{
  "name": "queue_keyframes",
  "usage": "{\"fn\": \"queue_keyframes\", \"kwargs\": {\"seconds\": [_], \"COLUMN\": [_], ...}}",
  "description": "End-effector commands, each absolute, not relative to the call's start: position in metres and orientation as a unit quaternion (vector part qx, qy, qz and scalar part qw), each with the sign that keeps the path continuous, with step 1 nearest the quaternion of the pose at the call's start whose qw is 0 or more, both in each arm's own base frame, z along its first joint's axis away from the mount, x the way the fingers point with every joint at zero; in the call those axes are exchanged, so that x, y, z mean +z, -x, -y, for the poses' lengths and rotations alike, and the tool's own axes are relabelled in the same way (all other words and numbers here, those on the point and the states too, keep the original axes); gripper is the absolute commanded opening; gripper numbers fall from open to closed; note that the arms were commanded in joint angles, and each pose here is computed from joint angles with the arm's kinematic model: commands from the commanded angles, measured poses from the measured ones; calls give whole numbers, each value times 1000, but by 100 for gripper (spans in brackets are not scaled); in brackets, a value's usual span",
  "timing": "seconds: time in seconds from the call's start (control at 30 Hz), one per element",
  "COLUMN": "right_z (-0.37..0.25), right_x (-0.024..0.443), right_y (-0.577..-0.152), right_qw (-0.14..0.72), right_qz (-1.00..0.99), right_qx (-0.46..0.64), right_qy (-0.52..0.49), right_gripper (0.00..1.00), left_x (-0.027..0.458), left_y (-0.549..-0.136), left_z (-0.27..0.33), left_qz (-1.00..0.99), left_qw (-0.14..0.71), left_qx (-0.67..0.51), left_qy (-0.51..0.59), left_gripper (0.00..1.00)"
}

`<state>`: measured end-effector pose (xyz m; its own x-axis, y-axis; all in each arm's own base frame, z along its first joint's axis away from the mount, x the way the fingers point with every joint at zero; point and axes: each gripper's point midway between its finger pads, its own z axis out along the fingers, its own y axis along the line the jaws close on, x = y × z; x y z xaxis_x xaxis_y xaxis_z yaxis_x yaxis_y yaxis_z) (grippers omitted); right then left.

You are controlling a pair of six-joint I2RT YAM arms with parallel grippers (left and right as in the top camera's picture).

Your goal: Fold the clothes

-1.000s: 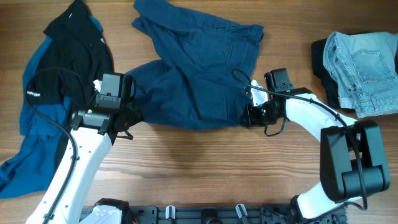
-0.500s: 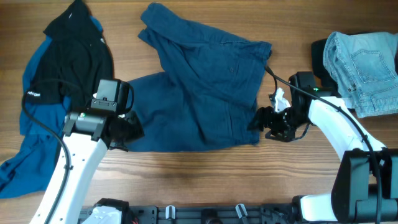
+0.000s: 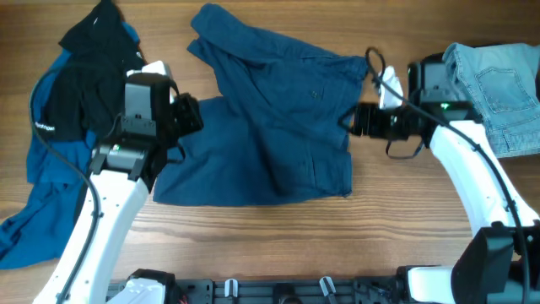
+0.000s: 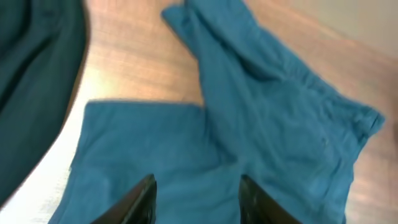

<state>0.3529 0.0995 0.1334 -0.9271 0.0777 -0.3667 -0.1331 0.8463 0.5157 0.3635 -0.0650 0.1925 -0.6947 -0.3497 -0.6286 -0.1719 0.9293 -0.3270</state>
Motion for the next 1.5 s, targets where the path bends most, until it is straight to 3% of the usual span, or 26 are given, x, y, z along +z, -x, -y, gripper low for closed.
{"fn": "queue_keyframes", "kwargs": {"seconds": [0.0, 0.17, 0.3, 0.43, 0.47, 0.6, 0.77, 0.9, 1.47], "right_z": [-102, -103, -111, -119, -119, -119, -119, -119, -119], "right_x": [185, 216, 195, 174, 172, 172, 171, 171, 171], "right_y": [-383, -425, -430, -430, -430, -430, -429, -429, -429], "right_qw": [277, 359, 337, 311, 309, 309, 306, 305, 306], "right_qz": [-927, -910, -917, -926, -926, -927, -928, -928, -927], "right_qx": [247, 192, 195, 196, 196, 196, 196, 197, 198], "right_qy": [63, 81, 85, 89, 89, 89, 88, 84, 84], "right_gripper": [74, 80, 81, 81, 81, 80, 81, 80, 80], "left_x": [182, 177, 161, 120, 105, 58, 35, 18, 30], "left_y": [-392, -451, -492, -522, -529, -544, -560, -574, -600], "left_z": [76, 85, 80, 71, 64, 34, 11, 4, 20], "left_qz": [-921, -929, -925, -922, -923, -928, -919, -898, -848], "left_qw": [354, 355, 377, 384, 381, 369, 380, 399, 444], "left_qx": [-125, -95, -55, -40, -37, -26, -60, -91, -172], "left_qy": [102, 41, 17, 18, 24, 51, 89, 162, 231], "left_gripper": [43, 48, 52, 83, 84, 84, 80, 66, 63]}}
